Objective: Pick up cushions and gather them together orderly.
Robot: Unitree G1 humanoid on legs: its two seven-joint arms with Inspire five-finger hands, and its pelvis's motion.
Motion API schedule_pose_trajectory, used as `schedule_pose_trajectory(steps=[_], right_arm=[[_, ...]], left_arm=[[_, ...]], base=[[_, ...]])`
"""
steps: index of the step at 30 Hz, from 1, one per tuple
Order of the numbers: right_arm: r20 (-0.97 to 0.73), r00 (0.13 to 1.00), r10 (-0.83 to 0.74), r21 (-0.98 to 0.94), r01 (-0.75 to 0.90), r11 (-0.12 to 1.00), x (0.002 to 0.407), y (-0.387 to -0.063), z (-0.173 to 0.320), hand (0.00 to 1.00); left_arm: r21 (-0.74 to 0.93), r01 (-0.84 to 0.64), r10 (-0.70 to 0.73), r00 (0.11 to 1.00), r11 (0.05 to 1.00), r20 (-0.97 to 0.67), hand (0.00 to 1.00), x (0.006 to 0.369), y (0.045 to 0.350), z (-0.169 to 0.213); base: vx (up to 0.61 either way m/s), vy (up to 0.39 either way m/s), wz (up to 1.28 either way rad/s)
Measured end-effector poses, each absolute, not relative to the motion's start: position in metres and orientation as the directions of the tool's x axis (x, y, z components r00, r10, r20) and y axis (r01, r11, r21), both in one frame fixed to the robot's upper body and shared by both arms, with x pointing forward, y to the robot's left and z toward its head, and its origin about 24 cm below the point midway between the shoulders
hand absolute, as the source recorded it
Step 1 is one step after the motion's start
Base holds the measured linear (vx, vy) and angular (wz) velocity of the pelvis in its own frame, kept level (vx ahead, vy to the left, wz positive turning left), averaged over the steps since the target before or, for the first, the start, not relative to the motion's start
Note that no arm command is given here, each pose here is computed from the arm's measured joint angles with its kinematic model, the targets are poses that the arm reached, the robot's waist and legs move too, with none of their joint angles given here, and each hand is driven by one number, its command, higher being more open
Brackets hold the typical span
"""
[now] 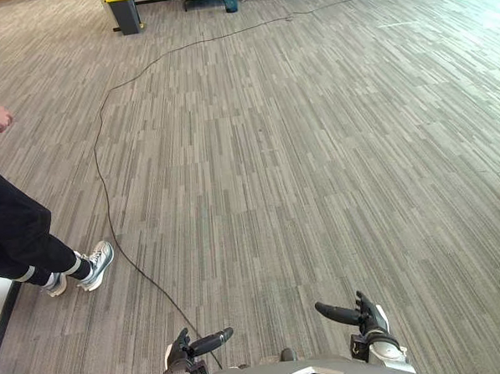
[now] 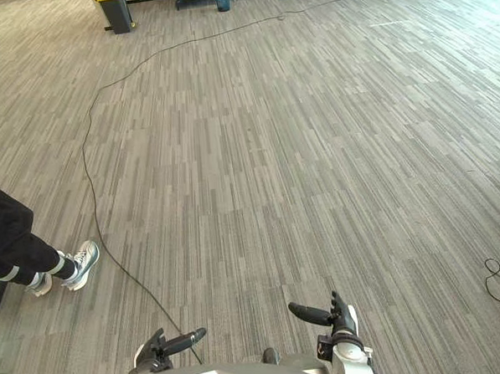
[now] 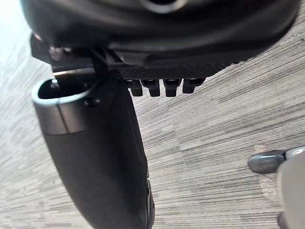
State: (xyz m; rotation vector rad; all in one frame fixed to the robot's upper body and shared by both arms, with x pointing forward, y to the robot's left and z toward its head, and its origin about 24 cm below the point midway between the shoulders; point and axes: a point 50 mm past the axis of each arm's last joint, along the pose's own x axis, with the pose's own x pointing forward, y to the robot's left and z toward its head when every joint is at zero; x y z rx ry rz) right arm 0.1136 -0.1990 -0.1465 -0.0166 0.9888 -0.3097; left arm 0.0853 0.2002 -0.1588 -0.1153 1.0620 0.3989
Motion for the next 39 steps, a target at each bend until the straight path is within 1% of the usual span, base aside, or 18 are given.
schedule_pose_trajectory(steps=[3, 9, 16, 27, 39], right_arm=[[-0.836, 0.482, -0.262, -0.156, 0.249, 0.956, 0.111, -0.2, -0.15, 1.0], [-0.864, 0.423, -0.274, -0.123, 0.351, 0.928, 0.103, -0.203, -0.156, 1.0], [-0.884, 0.38, -0.273, -0.068, 0.474, 0.878, 0.096, -0.201, -0.159, 1.0], [-0.89, 0.374, -0.26, -0.024, 0.532, 0.847, 0.094, -0.195, -0.161, 1.0], [-0.896, 0.365, -0.254, -0.022, 0.534, 0.845, 0.093, -0.194, -0.162, 1.0]], left_arm=[[0.094, -0.363, 0.255, 0.424, 0.927, -0.869, 1.0, 0.087, 0.199, -0.159], [0.079, -0.329, 0.227, 0.44, 0.941, -0.869, 1.0, 0.092, 0.195, -0.159], [0.07, -0.319, 0.214, 0.442, 0.945, -0.871, 1.0, 0.094, 0.196, -0.159], [0.065, -0.317, 0.209, 0.443, 0.946, -0.872, 1.0, 0.094, 0.194, -0.16], [0.064, -0.305, 0.202, 0.445, 0.95, -0.872, 1.0, 0.095, 0.193, -0.16]], base=[[-0.01, -0.04, 0.2], [0.03, -0.028, 0.22], [0.05, 0.005, 0.14], [-0.01, 0.016, 0.03], [0.0, 0.0, 0.0]])
